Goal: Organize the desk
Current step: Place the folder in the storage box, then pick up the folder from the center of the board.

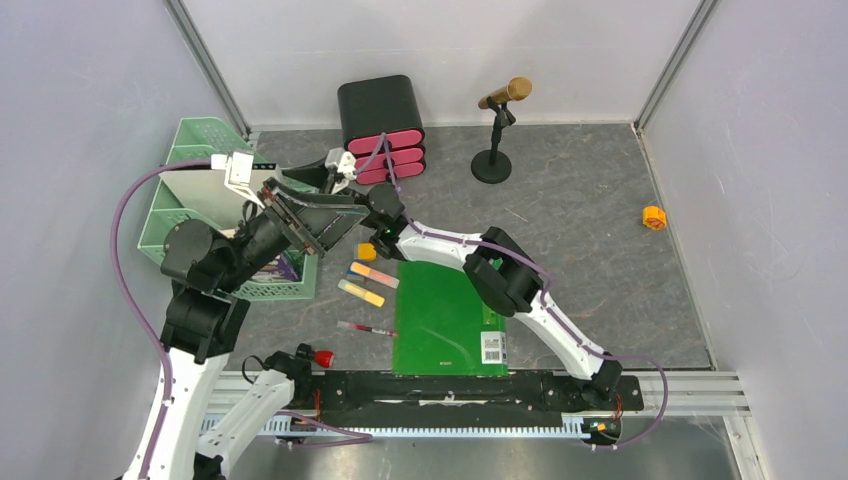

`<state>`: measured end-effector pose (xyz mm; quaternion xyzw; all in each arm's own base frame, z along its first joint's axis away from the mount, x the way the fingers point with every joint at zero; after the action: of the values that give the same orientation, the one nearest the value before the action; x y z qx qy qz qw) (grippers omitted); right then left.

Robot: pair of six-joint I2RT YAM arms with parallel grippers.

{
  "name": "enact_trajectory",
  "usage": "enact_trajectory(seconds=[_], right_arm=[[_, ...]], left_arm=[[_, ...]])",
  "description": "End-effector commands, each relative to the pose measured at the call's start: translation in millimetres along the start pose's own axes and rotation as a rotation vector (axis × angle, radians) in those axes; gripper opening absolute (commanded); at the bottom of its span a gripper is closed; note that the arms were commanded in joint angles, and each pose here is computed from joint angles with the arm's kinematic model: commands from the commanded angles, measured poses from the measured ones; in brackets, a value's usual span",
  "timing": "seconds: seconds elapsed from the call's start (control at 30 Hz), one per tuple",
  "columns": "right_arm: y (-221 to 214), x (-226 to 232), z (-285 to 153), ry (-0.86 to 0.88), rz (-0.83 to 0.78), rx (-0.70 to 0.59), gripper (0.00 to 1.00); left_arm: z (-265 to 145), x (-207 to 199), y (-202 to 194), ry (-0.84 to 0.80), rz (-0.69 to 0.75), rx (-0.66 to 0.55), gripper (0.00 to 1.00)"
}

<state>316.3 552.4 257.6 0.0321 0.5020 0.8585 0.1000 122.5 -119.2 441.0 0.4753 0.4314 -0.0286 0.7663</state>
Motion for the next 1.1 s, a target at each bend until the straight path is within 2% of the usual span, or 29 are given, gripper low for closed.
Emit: enact_trajectory(seconds=[0.0,0.27,0.43,0.6,0.8,1.07], right_arm=[[79,5,15,0.007,-0.049,-0.178,0.84],[122,0,-14,-0.095,-0.021,-0.235,0.89],[136,-4,-49,-0.128,0.024,-0.204,0.89],[146,-8,-99,-0.184,0.048,-0.123,0.89],[139,-14,-160,-0.299,0.154,0.066,0.95],[113,-24,-242,-0.524,0.278,0.481,0.98]], left_arm=[[-5,-8,5,-0.006,0.013,-0.035,1.0],[-13,-11,3,0.004,0.019,-0.041,1.0],[-18,-5,-4,0.043,0.01,-0.017,1.0],[-29,13,-20,0.153,0.035,0.017,1.0],[-39,40,-45,0.279,-0.012,0.094,1.0],[-41,60,-67,0.343,-0.136,0.148,1.0]])
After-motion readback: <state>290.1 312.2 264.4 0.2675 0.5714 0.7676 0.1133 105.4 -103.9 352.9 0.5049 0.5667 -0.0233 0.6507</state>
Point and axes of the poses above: each gripper's point midway between its finger pads, its own z axis out along the fingers, its own x axis along the line the jaws close on, y = z × x, the point moved 8 cm from there along -z, back along the fingers, and after that the axes turned 4 degrees about -z, right-handed, at the moved point
